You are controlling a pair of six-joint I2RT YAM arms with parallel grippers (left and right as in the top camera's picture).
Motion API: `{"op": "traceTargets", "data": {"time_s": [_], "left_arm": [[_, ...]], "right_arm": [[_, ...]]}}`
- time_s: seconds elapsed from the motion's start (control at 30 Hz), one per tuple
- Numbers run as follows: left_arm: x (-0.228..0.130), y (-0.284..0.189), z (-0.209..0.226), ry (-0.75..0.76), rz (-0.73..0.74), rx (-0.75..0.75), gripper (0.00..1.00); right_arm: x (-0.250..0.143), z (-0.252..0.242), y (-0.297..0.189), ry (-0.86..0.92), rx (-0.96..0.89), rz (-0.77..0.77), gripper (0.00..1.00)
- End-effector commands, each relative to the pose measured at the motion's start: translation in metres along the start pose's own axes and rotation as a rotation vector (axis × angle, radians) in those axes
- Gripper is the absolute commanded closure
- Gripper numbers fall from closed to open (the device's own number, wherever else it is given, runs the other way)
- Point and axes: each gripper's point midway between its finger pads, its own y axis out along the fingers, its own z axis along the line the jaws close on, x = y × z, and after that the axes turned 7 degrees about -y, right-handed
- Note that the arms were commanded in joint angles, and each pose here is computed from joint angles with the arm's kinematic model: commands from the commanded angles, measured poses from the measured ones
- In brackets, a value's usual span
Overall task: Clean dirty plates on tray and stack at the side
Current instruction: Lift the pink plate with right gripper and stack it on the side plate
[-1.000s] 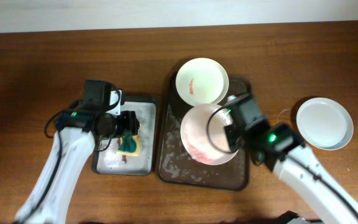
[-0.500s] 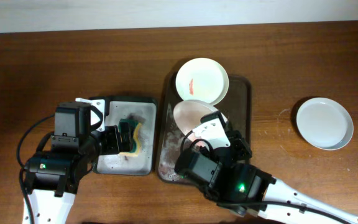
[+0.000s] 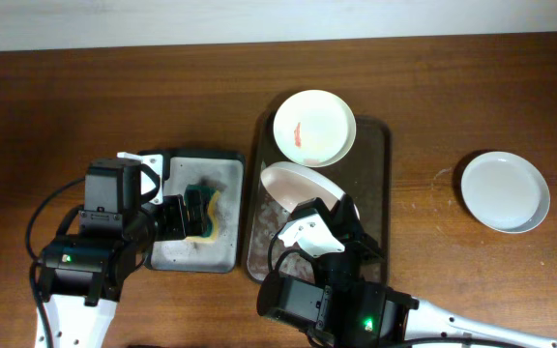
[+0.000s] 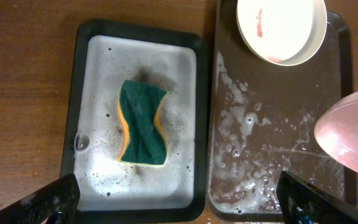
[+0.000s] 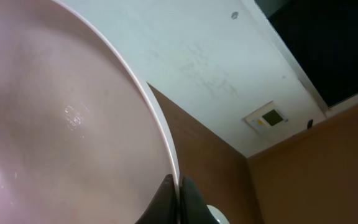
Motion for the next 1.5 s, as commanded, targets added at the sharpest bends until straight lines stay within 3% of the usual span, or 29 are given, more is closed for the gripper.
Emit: {"op": "traceTargets", "data": {"time_s": [0.0, 0.27, 0.37, 0.47, 0.5, 0.57, 0.63, 0.67, 0.7, 0.77, 0.8, 0.83, 0.9, 0.97, 1.03, 1.07, 1.13, 1.17, 1.2, 1.27, 1.33, 1.37, 1.47], "left_arm": [[0.001, -0.002, 0.002, 0.014, -0.010, 0.011, 0.01], [0.001, -0.002, 0.002, 0.014, -0.010, 0.011, 0.01], [0.001, -0.002, 0.002, 0.014, -0.010, 0.011, 0.01], [0.001, -0.002, 0.002, 0.014, -0.010, 0.011, 0.01], [0.001, -0.002, 0.002, 0.014, -0.010, 0.011, 0.01], [0.001, -0.002, 0.002, 0.014, -0.010, 0.011, 0.01], [0.001, -0.002, 0.002, 0.014, -0.010, 0.011, 0.01], [0.001, -0.002, 0.002, 0.014, -0.010, 0.011, 0.01], [0.001, -0.002, 0.002, 0.014, -0.010, 0.011, 0.01], [0.001, -0.002, 0.002, 0.014, -0.010, 0.011, 0.01], [0.001, -0.002, 0.002, 0.014, -0.010, 0.011, 0.01], [0.001, -0.002, 0.002, 0.014, -0.010, 0.011, 0.01], [0.001, -0.002, 0.002, 0.014, -0.010, 0.011, 0.01], [0.001, -0.002, 0.002, 0.014, -0.010, 0.011, 0.00], [0.001, -0.002, 0.002, 0.014, -0.010, 0.011, 0.01], [0.001, -0.002, 0.002, 0.014, -0.010, 0.011, 0.01], [0.001, -0.002, 0.002, 0.014, -0.010, 0.011, 0.01], [0.001, -0.002, 0.002, 0.014, -0.010, 0.011, 0.01], [0.001, -0.002, 0.002, 0.014, -0.010, 0.011, 0.01], [0.001, -0.002, 0.002, 0.014, -0.010, 0.011, 0.00], [0.001, -0.002, 0.002, 0.014, -0.010, 0.011, 0.01], [0.001, -0.002, 0.002, 0.014, -0.010, 0.011, 0.01], [0.001, -0.002, 0.002, 0.014, -0.010, 0.011, 0.01]], "right_arm": [[0.003, -0.011, -0.002, 0.011, -0.045, -0.016, 0.96], [0.000, -0.008, 0.002, 0.026, -0.022, 0.005, 0.96], [-0.008, 0.009, 0.010, 0.077, 0.087, 0.059, 0.96], [-0.023, -0.003, 0.023, 0.110, 0.039, 0.123, 0.96], [-0.024, 0.007, 0.027, 0.139, 0.097, 0.144, 0.96], [-0.031, -0.004, 0.031, 0.037, 0.057, 0.164, 0.96], [-0.031, -0.012, 0.035, 0.194, 0.015, 0.168, 0.96], [-0.031, -0.004, 0.037, 0.078, 0.076, 0.175, 0.96], [-0.037, -0.015, 0.040, 0.066, 0.017, 0.192, 0.96], [-0.040, -0.008, 0.046, 0.215, 0.059, 0.226, 0.96], [-0.039, 0.007, 0.047, 0.147, 0.154, 0.231, 0.96], [-0.042, 0.000, 0.049, 0.090, 0.122, 0.237, 0.96], [-0.045, -0.007, 0.055, 0.293, 0.077, 0.260, 0.96], [-0.043, 0.002, 0.056, 0.159, 0.146, 0.255, 0.96], [-0.048, -0.001, 0.055, 0.258, 0.118, 0.277, 0.96], [-0.044, 0.021, 0.052, 0.212, 0.246, 0.275, 0.96], [-0.050, 0.011, 0.055, 0.134, 0.187, 0.283, 0.96], [-0.059, -0.003, 0.056, 0.266, 0.097, 0.315, 0.96], [-0.065, 0.004, 0.054, 0.480, 0.127, 0.368, 0.96], [-0.066, 0.024, 0.056, 0.437, 0.289, 0.407, 0.96], [-0.078, 0.022, 0.063, 0.544, 0.292, 0.480, 0.96], [-0.084, 0.034, 0.068, 0.593, 0.418, 0.546, 0.96], [-0.102, 0.030, 0.079, 0.716, 0.478, 0.648, 0.96]]}}
